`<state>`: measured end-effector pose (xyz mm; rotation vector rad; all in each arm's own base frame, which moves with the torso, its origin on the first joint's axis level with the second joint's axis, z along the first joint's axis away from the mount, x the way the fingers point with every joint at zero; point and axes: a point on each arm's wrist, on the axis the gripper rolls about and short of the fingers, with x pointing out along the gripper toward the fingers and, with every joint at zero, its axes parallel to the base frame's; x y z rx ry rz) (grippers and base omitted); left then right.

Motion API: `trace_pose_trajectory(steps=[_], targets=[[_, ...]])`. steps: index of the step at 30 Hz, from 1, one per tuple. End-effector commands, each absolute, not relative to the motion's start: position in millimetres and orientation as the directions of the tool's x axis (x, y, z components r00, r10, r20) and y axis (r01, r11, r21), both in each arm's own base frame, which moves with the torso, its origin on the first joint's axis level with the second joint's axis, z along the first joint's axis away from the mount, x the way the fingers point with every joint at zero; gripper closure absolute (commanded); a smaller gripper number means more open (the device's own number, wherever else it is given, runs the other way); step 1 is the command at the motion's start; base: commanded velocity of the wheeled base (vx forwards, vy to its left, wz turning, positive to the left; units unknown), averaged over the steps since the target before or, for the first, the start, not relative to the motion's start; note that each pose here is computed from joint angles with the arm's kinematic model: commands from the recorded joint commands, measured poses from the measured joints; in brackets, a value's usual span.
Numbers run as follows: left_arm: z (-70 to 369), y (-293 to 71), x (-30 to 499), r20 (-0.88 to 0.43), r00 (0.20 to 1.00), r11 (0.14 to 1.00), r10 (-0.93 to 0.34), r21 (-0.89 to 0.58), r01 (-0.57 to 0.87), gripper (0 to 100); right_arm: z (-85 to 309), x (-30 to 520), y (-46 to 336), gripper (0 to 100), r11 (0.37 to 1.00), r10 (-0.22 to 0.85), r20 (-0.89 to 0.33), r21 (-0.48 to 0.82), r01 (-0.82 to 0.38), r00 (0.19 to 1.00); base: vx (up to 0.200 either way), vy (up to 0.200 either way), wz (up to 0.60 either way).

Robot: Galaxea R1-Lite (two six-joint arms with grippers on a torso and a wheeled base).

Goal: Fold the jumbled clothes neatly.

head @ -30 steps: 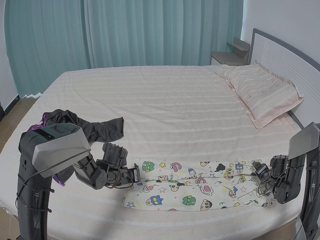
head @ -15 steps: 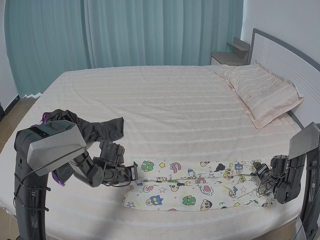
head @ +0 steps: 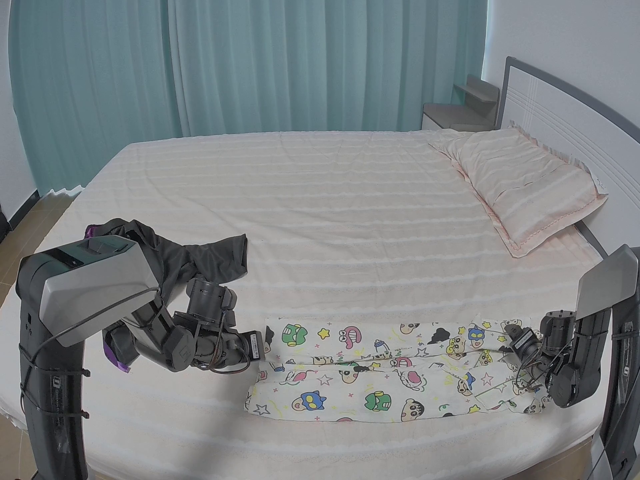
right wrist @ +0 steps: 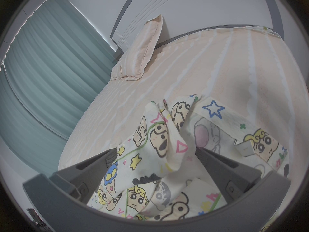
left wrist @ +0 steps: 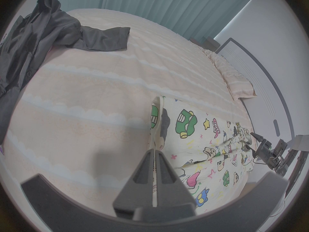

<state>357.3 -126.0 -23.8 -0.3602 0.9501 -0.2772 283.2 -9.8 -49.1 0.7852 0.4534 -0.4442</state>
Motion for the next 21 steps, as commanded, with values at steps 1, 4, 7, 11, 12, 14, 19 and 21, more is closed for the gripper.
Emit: trace_pose_trajectory(steps=[1, 4, 7, 11, 12, 14, 19, 21], targets=[[-22.4, -124.3, 359.1, -0.734, 0.561, 0.905, -0.383, -0.419, 0.07, 100, -48.3, 286.7, -10.5, 0, 0.625, -0.211, -0.522, 0.578, 0.525, 0.826, 0.0, 0.0, 0.0], [-22.1, -124.9, 359.3, -0.733, 0.561, 0.905, -0.384, -0.419, 0.072, 100, -49.1, 286.9, -10.5, 0, 0.625, -0.211, -0.524, 0.577, 0.526, 0.825, 0.0, 0.0, 0.0], [-21.3, -125.3, 360.3, -0.73, 0.564, 0.904, -0.387, -0.422, 0.074, 100, -49.1, 286.9, -11.0, 0, 0.624, -0.213, -0.524, 0.577, 0.527, 0.825, 0.0, 0.0, 0.0], [-21.6, -125.2, 359.9, -0.731, 0.562, 0.903, -0.388, -0.423, 0.074, 100, -50.3, 289.2, -10.6, 0, 0.624, -0.211, -0.52, 0.58, 0.524, 0.828, 0.0, 0.0, 0.0], [-21.6, -125.2, 359.9, -0.731, 0.562, 0.903, -0.388, -0.423, 0.074, 100, -50.6, 289.5, -10.1, 0, 0.626, -0.21, -0.52, 0.579, 0.522, 0.828, 0.0, 0.0, 0.0], [-21.8, -125.1, 359.6, -0.732, 0.561, 0.903, -0.388, -0.423, 0.072, 100, -51.9, 289.6, -9.7, 100, 0.626, -0.209, -0.522, 0.578, 0.523, 0.827, 0.0, 0.0, 0.0], [-22.6, -124.8, 358.5, -0.734, 0.557, 0.903, -0.388, -0.423, 0.071, 100, -49.6, 288.2, -11.2, 100, 0.621, -0.222, -0.52, 0.577, 0.531, 0.825, 0.0, 0.0, 0.0], [-22.6, -124.8, 358.5, -0.734, 0.557, 0.903, -0.388, -0.423, 0.071, 100, -50.2, 287.6, -13.4, 100, 0.612, -0.228, -0.523, 0.579, 0.538, 0.822, 0.0, 0.0, 0.0]])
